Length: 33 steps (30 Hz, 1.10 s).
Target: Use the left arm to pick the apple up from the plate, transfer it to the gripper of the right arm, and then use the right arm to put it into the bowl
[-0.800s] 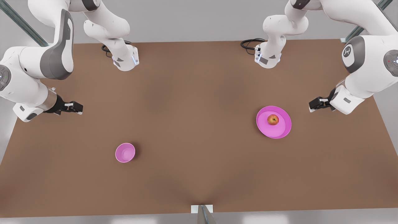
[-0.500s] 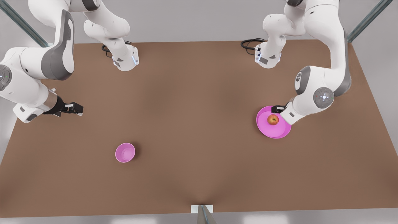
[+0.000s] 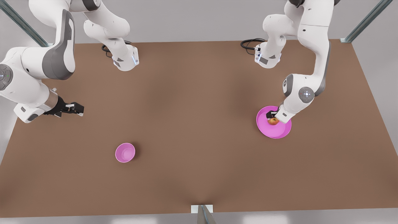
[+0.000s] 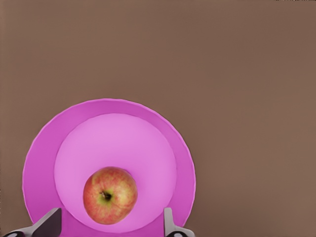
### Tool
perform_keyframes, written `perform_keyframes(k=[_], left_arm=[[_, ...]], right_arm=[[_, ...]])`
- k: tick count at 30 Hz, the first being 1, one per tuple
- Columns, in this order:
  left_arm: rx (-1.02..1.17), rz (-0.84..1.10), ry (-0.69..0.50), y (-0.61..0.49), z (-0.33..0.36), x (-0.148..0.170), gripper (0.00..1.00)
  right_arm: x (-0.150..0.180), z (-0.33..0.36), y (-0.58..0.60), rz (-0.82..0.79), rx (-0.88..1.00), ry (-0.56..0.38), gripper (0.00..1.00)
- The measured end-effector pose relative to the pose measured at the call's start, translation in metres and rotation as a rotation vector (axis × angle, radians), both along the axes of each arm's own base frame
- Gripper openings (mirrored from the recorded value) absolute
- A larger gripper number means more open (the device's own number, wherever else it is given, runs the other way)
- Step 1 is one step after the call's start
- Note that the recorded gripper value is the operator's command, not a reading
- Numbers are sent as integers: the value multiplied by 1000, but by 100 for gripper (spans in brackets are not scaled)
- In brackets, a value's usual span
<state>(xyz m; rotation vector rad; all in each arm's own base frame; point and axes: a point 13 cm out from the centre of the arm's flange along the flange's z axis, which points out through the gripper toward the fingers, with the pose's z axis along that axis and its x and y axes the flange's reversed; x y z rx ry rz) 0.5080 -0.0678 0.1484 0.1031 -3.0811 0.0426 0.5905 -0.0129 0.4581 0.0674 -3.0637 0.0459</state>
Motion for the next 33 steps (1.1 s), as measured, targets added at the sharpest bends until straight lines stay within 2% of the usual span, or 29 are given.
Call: perform_keyframes(k=[7,16,22,26,31,33], left_arm=[[5,-1,0,4,-38,-13,100],[9,9,-4,13,-69,-13,100],[13,7,9,15,-92,-32,100],[14,6,-8,16,-100,-32,100],[13,6,-30,16,-102,-28,78],[14,6,-34,16,-103,-27,77]], right_arm=[[0,0,-4,0,1,2,100],[-1,-1,-7,-9,30,1,100],[0,-1,-7,-6,33,2,100],[-1,-1,-9,-5,34,3,100],[0,-2,-10,-3,35,3,100],[0,-2,-10,-2,35,3,100]])
